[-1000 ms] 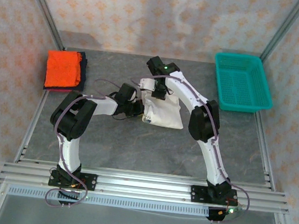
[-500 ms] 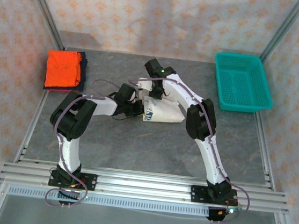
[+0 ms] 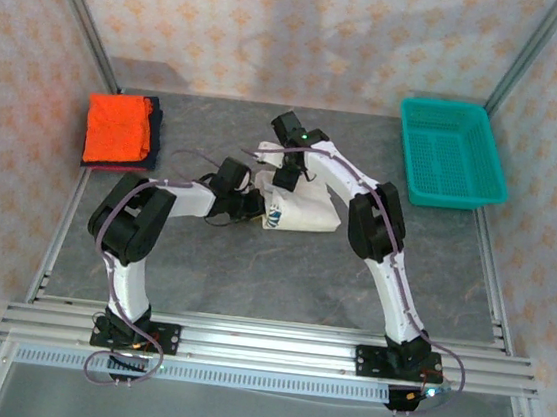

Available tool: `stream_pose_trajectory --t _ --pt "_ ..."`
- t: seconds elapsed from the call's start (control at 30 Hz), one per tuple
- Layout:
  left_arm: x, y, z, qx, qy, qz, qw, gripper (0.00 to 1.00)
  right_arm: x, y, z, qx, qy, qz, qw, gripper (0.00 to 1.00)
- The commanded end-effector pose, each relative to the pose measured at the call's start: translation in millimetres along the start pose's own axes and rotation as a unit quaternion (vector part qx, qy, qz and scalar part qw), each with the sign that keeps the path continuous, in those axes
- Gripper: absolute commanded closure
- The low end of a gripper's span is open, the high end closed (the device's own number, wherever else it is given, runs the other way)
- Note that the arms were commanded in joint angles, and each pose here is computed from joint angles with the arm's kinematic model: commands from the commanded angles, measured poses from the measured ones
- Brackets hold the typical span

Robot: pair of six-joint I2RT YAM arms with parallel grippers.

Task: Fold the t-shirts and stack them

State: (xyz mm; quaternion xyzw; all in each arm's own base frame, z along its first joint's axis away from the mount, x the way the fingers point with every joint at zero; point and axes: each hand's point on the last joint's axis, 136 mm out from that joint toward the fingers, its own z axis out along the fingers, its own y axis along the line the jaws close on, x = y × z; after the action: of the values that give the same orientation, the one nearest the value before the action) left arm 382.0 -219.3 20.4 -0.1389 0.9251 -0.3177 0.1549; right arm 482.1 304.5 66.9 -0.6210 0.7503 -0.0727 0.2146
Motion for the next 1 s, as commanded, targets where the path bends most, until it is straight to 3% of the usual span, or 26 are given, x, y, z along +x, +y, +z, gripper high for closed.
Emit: stream_pose_trajectory --t 0.0,0.17,0.33,0.47,0.6,0.73,0.87,0.97 --pt "31 51 -6 -0.093 0.038 -0.048 0.994 0.82 -13 -21 -47 0.034 -0.048 0.040 0.997 0.15" --pt "26 47 -19 -0.097 0.019 -0.057 0.993 0.75 -18 -28 -76 0.051 -0.103 0.096 0.989 0.13" --pt "22 39 -31 -0.092 0.006 -0.058 0.994 0.54 -15 -30 -95 0.059 -0.145 0.139 0.978 0.12" --pt "18 36 -44 -0.098 -0.012 -0.057 0.993 0.49 -8 -41 -111 0.081 -0.177 0.200 0.960 0.12" --pt "12 32 -62 -0.105 -0.037 -0.048 0.993 0.46 0 -56 -134 0.106 -0.230 0.300 0.920 0.13" --pt "7 30 -83 -0.115 -0.066 -0.042 0.990 0.42 18 -59 -147 0.094 -0.248 0.432 0.862 0.16" --pt "-2 16 -103 -0.103 -0.100 -0.039 0.989 0.28 26 -35 -147 0.037 -0.257 0.527 0.809 0.24" --pt "-11 -10 -113 -0.077 -0.123 -0.031 0.989 0.20 23 -1 -148 -0.044 -0.275 0.568 0.775 0.32"
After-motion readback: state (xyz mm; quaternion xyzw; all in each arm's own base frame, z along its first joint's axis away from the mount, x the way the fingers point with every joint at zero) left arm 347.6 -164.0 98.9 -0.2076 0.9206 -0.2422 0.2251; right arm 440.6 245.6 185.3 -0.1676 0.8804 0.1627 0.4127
